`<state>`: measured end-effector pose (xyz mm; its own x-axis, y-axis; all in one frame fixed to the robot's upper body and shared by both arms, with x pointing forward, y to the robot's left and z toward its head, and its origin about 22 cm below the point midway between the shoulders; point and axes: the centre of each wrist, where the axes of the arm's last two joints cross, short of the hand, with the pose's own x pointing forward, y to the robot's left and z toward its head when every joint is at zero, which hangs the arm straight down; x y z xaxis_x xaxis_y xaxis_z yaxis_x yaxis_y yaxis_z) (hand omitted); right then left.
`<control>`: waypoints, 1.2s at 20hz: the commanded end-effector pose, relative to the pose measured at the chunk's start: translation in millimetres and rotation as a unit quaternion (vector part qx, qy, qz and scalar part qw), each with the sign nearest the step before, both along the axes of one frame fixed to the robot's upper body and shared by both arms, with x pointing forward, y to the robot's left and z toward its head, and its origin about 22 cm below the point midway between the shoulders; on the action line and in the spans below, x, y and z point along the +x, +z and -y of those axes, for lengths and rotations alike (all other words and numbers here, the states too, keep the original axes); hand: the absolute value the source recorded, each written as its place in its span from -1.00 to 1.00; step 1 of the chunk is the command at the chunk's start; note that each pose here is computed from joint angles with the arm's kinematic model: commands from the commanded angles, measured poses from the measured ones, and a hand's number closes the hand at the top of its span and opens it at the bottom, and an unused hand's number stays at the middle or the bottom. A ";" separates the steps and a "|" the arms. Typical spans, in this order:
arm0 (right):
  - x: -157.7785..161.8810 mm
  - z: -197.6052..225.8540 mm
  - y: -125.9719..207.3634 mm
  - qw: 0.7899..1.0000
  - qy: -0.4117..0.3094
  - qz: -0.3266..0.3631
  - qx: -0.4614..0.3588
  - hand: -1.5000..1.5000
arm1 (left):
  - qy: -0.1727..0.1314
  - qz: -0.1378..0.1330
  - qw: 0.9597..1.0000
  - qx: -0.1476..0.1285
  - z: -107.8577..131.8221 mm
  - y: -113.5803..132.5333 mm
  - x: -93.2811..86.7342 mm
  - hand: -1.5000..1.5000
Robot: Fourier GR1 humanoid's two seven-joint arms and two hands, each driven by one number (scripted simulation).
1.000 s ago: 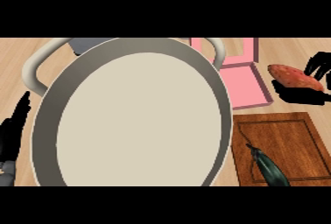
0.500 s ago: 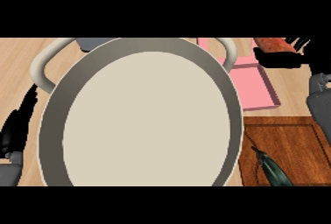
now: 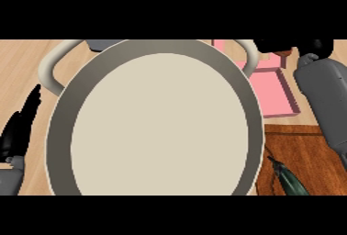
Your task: Pick the sweet potato from the cutting board and place it in the cardboard box
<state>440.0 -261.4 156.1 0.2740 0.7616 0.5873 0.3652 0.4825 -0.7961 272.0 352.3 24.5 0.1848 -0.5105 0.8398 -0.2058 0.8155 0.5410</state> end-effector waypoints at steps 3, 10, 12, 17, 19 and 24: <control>11.9 -2.7 -40.8 0.997 -0.051 -0.028 0.040 1.00 | -0.005 -0.001 1.000 -0.006 18.5 -4.8 10.5 0.00; 18.5 1.1 -48.1 0.994 -0.050 -0.027 0.096 -1.00 | -0.014 0.006 1.000 0.000 10.7 16.1 11.7 0.00; 17.0 10.7 -50.0 0.993 -0.043 -0.010 0.110 -1.00 | -0.009 0.009 1.000 -0.006 3.2 -4.7 0.3 0.00; 19.8 -3.3 -44.1 0.991 -0.021 0.086 0.103 -1.00 | 0.002 0.000 1.000 -0.009 -4.2 -7.1 3.6 0.00; 21.0 -1.4 -37.7 0.985 -0.039 0.122 0.119 -1.00 | -0.002 0.000 1.000 -0.006 -0.6 -5.3 4.2 0.00; 4.6 50.0 -47.1 0.964 -0.067 0.199 0.163 -1.00 | 0.005 0.000 1.000 0.000 0.5 -8.7 -5.6 0.00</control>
<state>454.1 -284.6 113.6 0.1279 0.5351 0.8351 0.6160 0.6170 -0.4897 272.3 352.9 17.2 0.1898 -0.5076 0.8404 -0.2074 0.8159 0.5397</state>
